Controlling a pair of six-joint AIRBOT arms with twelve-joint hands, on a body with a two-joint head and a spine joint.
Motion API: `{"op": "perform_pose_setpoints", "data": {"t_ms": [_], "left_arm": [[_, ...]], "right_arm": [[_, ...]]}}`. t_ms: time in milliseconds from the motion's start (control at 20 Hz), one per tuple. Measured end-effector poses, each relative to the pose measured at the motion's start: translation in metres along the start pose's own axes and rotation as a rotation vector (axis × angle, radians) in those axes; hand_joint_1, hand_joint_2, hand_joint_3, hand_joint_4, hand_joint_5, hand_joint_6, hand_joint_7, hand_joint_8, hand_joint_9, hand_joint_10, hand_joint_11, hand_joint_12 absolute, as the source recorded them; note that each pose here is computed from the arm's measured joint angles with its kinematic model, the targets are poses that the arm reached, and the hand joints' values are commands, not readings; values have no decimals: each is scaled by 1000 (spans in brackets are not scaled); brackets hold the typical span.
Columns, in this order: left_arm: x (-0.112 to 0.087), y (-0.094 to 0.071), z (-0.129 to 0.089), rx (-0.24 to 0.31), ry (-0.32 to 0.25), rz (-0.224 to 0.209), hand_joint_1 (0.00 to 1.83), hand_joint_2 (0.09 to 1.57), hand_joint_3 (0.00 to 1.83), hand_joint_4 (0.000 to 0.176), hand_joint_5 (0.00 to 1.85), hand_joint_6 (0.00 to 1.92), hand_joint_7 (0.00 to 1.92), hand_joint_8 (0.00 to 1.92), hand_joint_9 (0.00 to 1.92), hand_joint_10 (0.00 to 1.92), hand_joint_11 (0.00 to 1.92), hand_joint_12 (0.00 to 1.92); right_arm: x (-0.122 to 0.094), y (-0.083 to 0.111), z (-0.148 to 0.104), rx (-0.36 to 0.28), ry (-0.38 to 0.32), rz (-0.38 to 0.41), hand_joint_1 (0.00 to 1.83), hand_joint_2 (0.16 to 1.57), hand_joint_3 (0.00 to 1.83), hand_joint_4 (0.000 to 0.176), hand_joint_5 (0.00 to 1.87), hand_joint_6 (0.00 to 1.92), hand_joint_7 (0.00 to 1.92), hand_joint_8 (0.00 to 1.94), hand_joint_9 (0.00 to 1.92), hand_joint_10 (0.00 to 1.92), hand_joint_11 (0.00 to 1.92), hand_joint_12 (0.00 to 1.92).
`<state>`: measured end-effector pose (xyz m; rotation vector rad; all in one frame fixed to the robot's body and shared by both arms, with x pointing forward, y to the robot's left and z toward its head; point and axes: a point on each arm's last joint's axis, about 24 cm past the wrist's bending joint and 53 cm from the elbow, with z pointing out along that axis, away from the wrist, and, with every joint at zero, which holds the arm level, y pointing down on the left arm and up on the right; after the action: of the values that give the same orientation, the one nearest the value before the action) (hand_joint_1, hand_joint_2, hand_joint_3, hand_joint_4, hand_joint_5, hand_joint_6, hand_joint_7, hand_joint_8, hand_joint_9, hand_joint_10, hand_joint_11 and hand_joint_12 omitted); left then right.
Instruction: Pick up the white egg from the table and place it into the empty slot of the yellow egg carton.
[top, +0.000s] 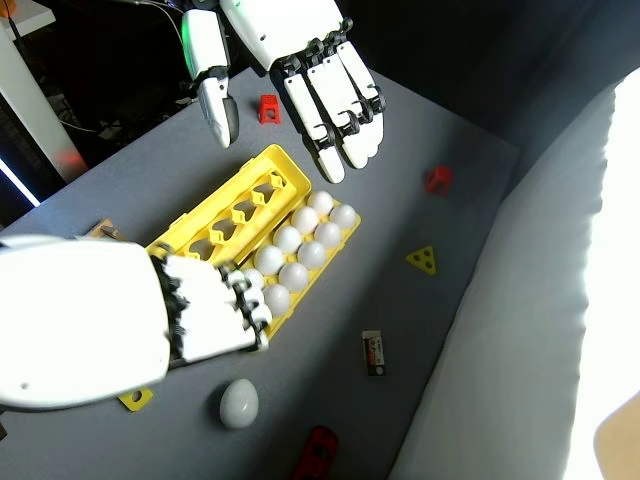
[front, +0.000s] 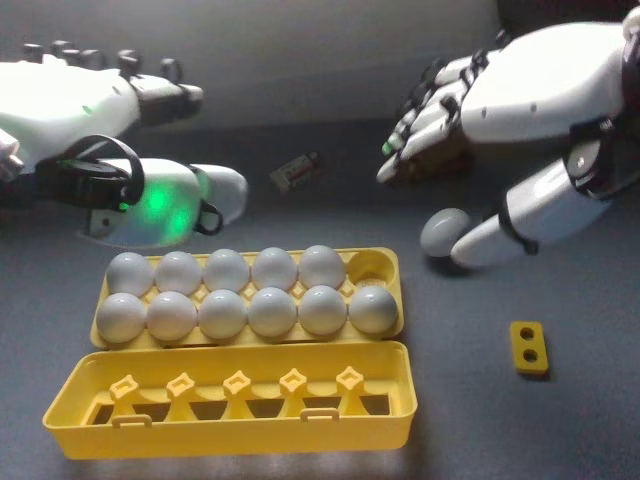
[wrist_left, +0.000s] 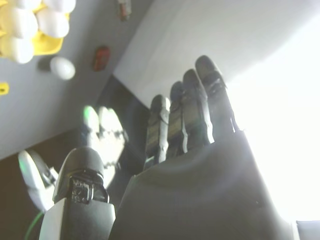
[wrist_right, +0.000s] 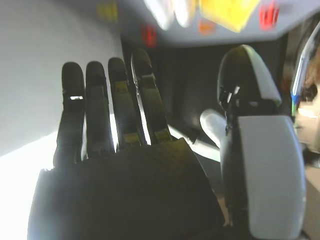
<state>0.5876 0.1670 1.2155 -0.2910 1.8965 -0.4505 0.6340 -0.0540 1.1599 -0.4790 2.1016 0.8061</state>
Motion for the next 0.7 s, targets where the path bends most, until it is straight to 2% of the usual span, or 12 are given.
{"op": "perform_pose_setpoints", "data": {"t_ms": [50, 150, 300, 450, 550, 600, 650, 700], "left_arm": [[-1, 0, 0, -1, -2, 1, 0, 1282, 5, 51, 123, 1, 109, 0, 128, 3, 0, 567], [1, -1, 0, 6, 3, 0, 0, 1282, 5, 51, 123, 1, 110, 1, 128, 3, 0, 567], [1, -4, 0, 14, 5, 1, 0, 1285, 6, 51, 123, 1, 110, 1, 128, 3, 0, 566], [2, -1, 0, 5, 6, -4, 0, 1286, 5, 51, 123, 0, 111, 1, 128, 2, 0, 564], [2, -1, 0, 5, 6, -4, 0, 1286, 5, 51, 123, 0, 111, 1, 128, 2, 0, 562], [2, -2, 0, 6, 7, -4, 0, 1287, 5, 51, 123, 0, 111, 1, 128, 2, 0, 560], [2, -2, 0, 6, 9, -6, 0, 1287, 5, 51, 123, 0, 111, 1, 128, 2, 0, 559], [2, -2, 0, 7, 9, -6, 0, 1287, 5, 51, 123, 0, 111, 1, 128, 2, 0, 559]], "right_arm": [[-3, -10, 6, 51, 0, -32, 624, 1102, 0, 0, 406, 66, 231, 1, 172, 48, 0, 767], [-4, -18, 16, 82, 14, 11, 669, 1100, 0, 0, 433, 78, 224, 0, 172, 48, 0, 765], [-7, -24, 33, 98, 43, 117, 787, 1096, 0, 0, 484, 101, 154, 0, 148, 37, 0, 763], [-7, -31, 39, 114, 55, 120, 877, 1099, 0, 0, 535, 154, 147, 0, 143, 37, 0, 712], [-7, -32, 43, 118, 62, 131, 895, 1100, 0, 0, 460, 415, 138, 1, 136, 43, 0, 660], [-6, -30, 45, 115, 68, 129, 910, 1094, 0, 0, 366, 682, 133, 2, 113, 38, 0, 690], [-6, -28, 47, 113, 70, 129, 917, 1092, 0, 0, 342, 765, 119, 2, 98, 33, 0, 686], [-6, -26, 48, 110, 70, 130, 917, 1092, 0, 0, 342, 765, 119, 2, 98, 33, 0, 686]]}}
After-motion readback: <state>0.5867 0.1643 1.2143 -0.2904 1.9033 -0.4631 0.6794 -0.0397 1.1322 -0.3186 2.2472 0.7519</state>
